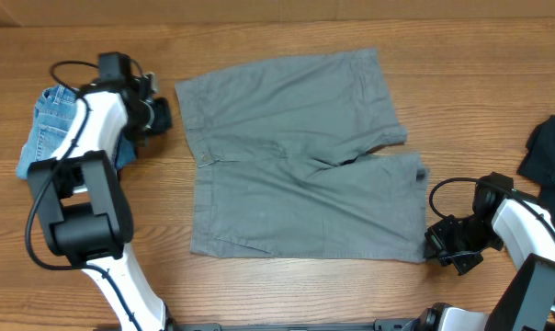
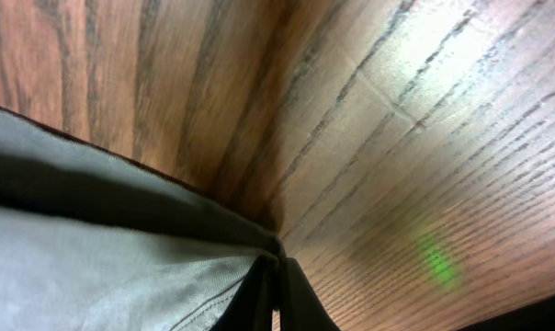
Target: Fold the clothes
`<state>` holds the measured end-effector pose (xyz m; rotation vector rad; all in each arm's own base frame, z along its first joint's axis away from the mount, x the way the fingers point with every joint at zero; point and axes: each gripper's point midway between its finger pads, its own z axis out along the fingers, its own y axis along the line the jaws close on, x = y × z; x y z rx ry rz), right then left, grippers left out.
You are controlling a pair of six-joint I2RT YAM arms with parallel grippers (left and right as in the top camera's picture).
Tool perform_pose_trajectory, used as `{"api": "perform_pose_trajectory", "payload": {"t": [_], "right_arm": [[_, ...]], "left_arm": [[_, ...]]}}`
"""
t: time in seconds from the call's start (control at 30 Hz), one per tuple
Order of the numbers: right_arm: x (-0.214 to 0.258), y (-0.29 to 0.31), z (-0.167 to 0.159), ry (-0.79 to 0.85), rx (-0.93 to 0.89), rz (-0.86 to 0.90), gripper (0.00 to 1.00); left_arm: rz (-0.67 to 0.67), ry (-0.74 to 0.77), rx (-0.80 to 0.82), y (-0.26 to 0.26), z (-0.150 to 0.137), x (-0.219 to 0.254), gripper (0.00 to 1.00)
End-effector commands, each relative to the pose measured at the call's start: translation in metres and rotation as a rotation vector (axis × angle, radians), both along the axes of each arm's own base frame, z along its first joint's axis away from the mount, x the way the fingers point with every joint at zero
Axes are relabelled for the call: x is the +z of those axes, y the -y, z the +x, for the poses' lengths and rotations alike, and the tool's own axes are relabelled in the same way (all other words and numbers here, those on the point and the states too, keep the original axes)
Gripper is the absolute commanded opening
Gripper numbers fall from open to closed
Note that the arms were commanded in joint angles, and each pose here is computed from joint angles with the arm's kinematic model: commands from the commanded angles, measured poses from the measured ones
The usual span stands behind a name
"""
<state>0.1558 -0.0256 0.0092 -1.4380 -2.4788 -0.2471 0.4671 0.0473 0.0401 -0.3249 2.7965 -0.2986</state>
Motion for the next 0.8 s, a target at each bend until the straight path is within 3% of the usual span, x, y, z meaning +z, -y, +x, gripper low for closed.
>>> {"api": "perform_pose_trajectory", "payload": {"t": [0.0, 0.2, 0.4, 0.57, 0.77], "right_arm": [[-0.001, 0.003, -0.004, -0.023, -0.022, -0.026, 0.04], [0.002, -0.006, -0.004, -0.019, -0.029, 0.028, 0.04], [0.027, -0.003, 0.036, 0.189, 0.030, 0.041, 0.09], [0.075, 0.015, 0.079, 0.386, 0.042, -0.048, 0.20], [0.091, 0.018, 0.100, 0.479, 0.077, -0.068, 0.21]], "left_arm": [[0.028, 0.036, 0.054, -0.019, 0.014, 0.016, 0.04], [-0.079, 0.062, -0.037, 0.004, 0.018, 0.040, 0.05], [-0.240, -0.039, -0.210, 0.056, -0.015, 0.048, 0.23], [-0.261, -0.174, -0.282, 0.078, -0.049, 0.045, 0.21], [-0.271, -0.247, -0.351, 0.103, -0.069, 0.045, 0.20]]}}
